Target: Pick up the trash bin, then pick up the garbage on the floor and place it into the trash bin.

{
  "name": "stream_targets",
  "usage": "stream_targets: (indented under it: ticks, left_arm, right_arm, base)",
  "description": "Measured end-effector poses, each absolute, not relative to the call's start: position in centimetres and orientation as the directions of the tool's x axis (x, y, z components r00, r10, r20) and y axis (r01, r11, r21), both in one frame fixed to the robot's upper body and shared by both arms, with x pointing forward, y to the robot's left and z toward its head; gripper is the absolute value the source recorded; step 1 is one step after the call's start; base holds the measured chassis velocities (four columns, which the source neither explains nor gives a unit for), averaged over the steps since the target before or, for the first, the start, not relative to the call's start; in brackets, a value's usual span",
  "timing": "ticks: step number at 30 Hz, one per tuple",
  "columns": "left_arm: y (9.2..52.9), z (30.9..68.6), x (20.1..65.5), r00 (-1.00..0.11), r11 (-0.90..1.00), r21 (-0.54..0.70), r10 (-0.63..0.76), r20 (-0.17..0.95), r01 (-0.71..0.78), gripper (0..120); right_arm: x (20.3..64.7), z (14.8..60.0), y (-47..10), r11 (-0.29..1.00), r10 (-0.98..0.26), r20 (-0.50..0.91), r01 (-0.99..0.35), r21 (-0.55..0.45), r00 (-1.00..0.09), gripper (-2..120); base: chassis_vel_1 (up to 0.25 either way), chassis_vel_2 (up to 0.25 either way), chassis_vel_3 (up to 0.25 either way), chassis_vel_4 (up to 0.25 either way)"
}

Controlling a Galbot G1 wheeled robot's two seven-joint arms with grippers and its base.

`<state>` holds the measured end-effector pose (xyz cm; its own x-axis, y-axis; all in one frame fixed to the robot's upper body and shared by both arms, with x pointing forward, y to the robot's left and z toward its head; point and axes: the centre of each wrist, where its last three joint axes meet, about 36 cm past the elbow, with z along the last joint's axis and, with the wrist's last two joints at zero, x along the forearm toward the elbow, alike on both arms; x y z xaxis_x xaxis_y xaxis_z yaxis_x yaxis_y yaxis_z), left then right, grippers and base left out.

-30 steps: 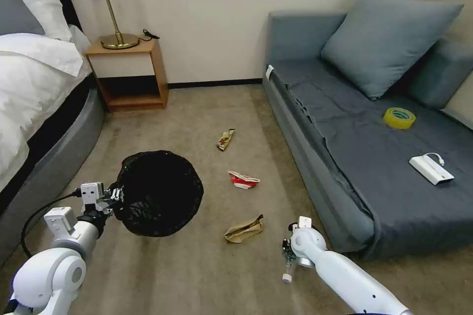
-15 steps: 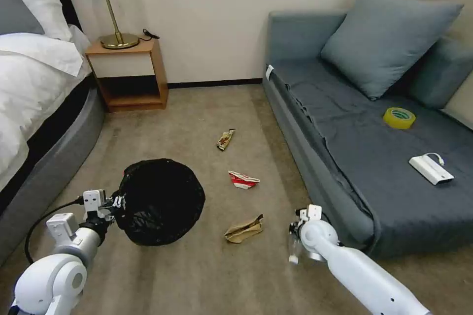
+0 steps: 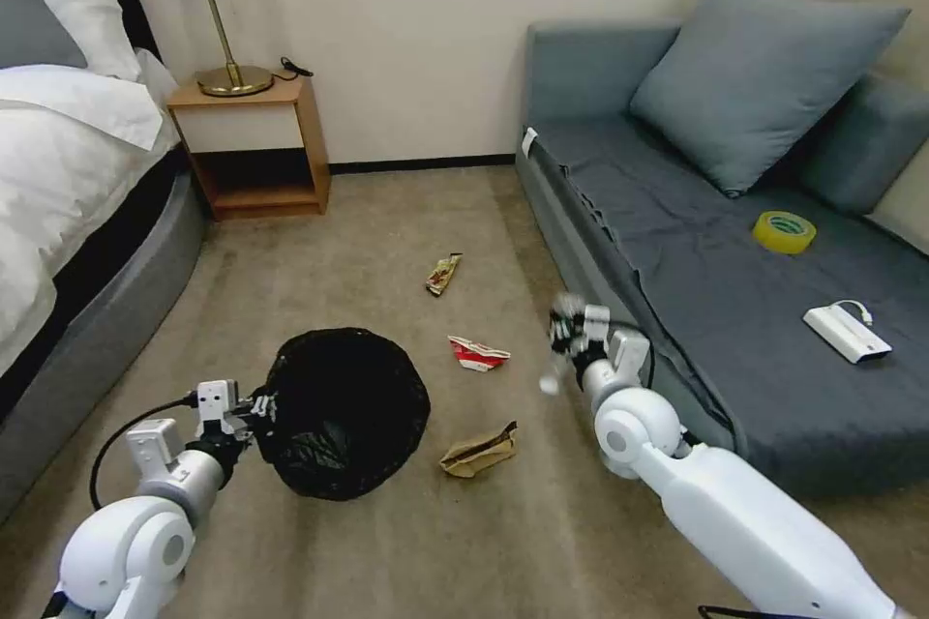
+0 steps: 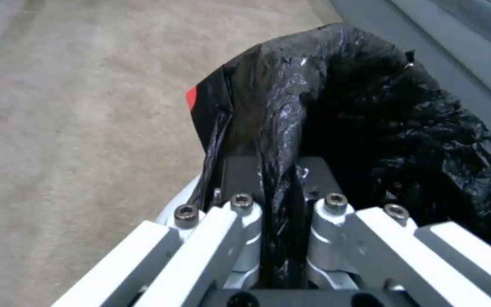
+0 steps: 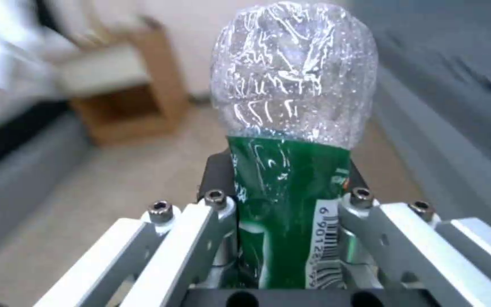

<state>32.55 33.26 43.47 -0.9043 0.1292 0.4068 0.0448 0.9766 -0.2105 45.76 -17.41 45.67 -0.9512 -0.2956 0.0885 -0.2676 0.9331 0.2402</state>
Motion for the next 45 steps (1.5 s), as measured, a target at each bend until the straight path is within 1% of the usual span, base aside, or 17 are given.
stream_targets:
  ticks: [2, 5, 7, 8, 10, 19, 21, 30, 33, 34, 36, 38, 40, 41, 43, 44, 45]
  left_arm:
    - [33.2, 43.5, 32.5, -0.904, 0.976, -0.212, 0.131, 0.407, 0.046, 5]
    - [32.9, 43.5, 32.2, -0.902, 0.973, -0.223, 0.144, 0.407, 0.055, 5]
    - [32.8, 43.5, 32.2, -0.902, 0.973, -0.225, 0.147, 0.406, 0.057, 5]
    - [32.7, 43.6, 32.1, -0.902, 0.971, -0.232, 0.154, 0.403, 0.062, 5]
    - [32.6, 43.9, 31.9, -0.903, 0.968, -0.242, 0.159, 0.399, 0.064, 5]
    - [32.8, 44.5, 31.0, -0.909, 0.968, -0.244, 0.147, 0.389, 0.052, 5]
    - [32.7, 44.6, 30.9, -0.91, 0.968, -0.244, 0.147, 0.389, 0.052, 5]
    - [31.5, 44.9, 29.7, -0.914, 0.966, -0.256, 0.142, 0.381, 0.044, 5]
    - [30.7, 45.0, 29.2, -0.915, 0.963, -0.267, 0.139, 0.378, 0.036, 5]
    - [30.7, 45.0, 29.2, -0.915, 0.963, -0.267, 0.139, 0.378, 0.036, 5]
    - [30.2, 45.2, 28.6, -0.916, 0.963, -0.268, 0.127, 0.381, 0.022, 5]
    - [30.0, 45.2, 28.4, -0.916, 0.964, -0.266, 0.122, 0.383, 0.017, 5]
    - [29.6, 45.1, 28.2, -0.915, 0.966, -0.26, 0.107, 0.389, 0.002, 5]
    - [29.6, 45.1, 28.2, -0.915, 0.966, -0.26, 0.107, 0.389, 0.002, 5]
    - [29.1, 45.0, 28.1, -0.912, 0.965, -0.262, 0.102, 0.396, -0.006, 5]
    - [29.1, 45.0, 28.1, -0.912, 0.965, -0.262, 0.102, 0.396, -0.006, 5]
    - [29.0, 45.0, 28.0, -0.912, 0.966, -0.26, 0.099, 0.399, -0.009, 5]
  right_arm:
    - [45.7, 46.1, -17.1, 0.925, -0.315, 0.065, -0.291, 0.243, -0.947, 19]
    - [45.4, 48.1, -14.8, 0.858, -0.45, -0.063, -0.451, 0.247, -0.891, 19]
    - [45.3, 48.2, -14.3, 0.841, -0.479, -0.08, -0.483, 0.245, -0.874, 19]
    - [44.8, 48.4, -12.6, 0.779, -0.571, -0.122, -0.583, 0.229, -0.812, 19]
    - [44.1, 47.6, -10.9, 0.72, -0.651, -0.135, -0.663, 0.204, -0.747, 19]
    - [41.6, 42.7, -7.5, 0.631, -0.759, -0.08, -0.76, 0.152, -0.646, 19]
    - [41.5, 42.5, -7.4, 0.63, -0.761, -0.076, -0.762, 0.149, -0.644, 19]
    - [38.7, 37.8, -5.0, 0.623, -0.779, 0.003, -0.774, 0.114, -0.627, 19]
    - [38.0, 35.9, -4.8, 0.627, -0.779, 0.028, -0.774, 0.088, -0.627, 30]
    - [38.0, 35.9, -4.8, 0.627, -0.779, 0.028, -0.774, 0.088, -0.627, 30]
    - [37.8, 35.1, -5.4, 0.622, -0.783, 0.041, -0.78, 0.066, -0.621, 41]
    - [37.9, 34.8, -5.7, 0.621, -0.784, 0.043, -0.782, 0.058, -0.619, 45]
    - [38.2, 34.7, -6.3, 0.612, -0.791, 0.044, -0.79, 0.041, -0.61, 56]
    - [38.2, 34.7, -6.3, 0.612, -0.791, 0.044, -0.79, 0.041, -0.61, 56]
    - [38.5, 34.9, -6.6, 0.602, -0.798, 0.036, -0.798, 0.026, -0.602, 68]
    - [38.5, 34.9, -6.6, 0.602, -0.798, 0.036, -0.798, 0.026, -0.602, 68]
    - [38.5, 35.0, -6.6, 0.599, -0.8, 0.032, -0.8, 0.026, -0.599, 73]
  base:
    - [0.0, 0.0, 0.0, 0.0]
    - [0.0, 0.0, 0.0, 0.0]
    - [0.0, 0.0, 0.0, 0.0]
    - [0.0, 0.0, 0.0, 0.0]
    - [0.0, 0.0, 0.0, 0.0]
    - [0.0, 0.0, 0.0, 0.0]
    - [0.0, 0.0, 0.0, 0.0]
    - [0.0, 0.0, 0.0, 0.0]
    - [0.0, 0.0, 0.0, 0.0]
    - [0.0, 0.0, 0.0, 0.0]
    - [0.0, 0.0, 0.0, 0.0]
    - [0.0, 0.0, 0.0, 0.0]
    - [0.0, 0.0, 0.0, 0.0]
    - [0.0, 0.0, 0.0, 0.0]
    - [0.0, 0.0, 0.0, 0.0]
    - [0.0, 0.0, 0.0, 0.0]
    - [0.0, 0.0, 0.0, 0.0]
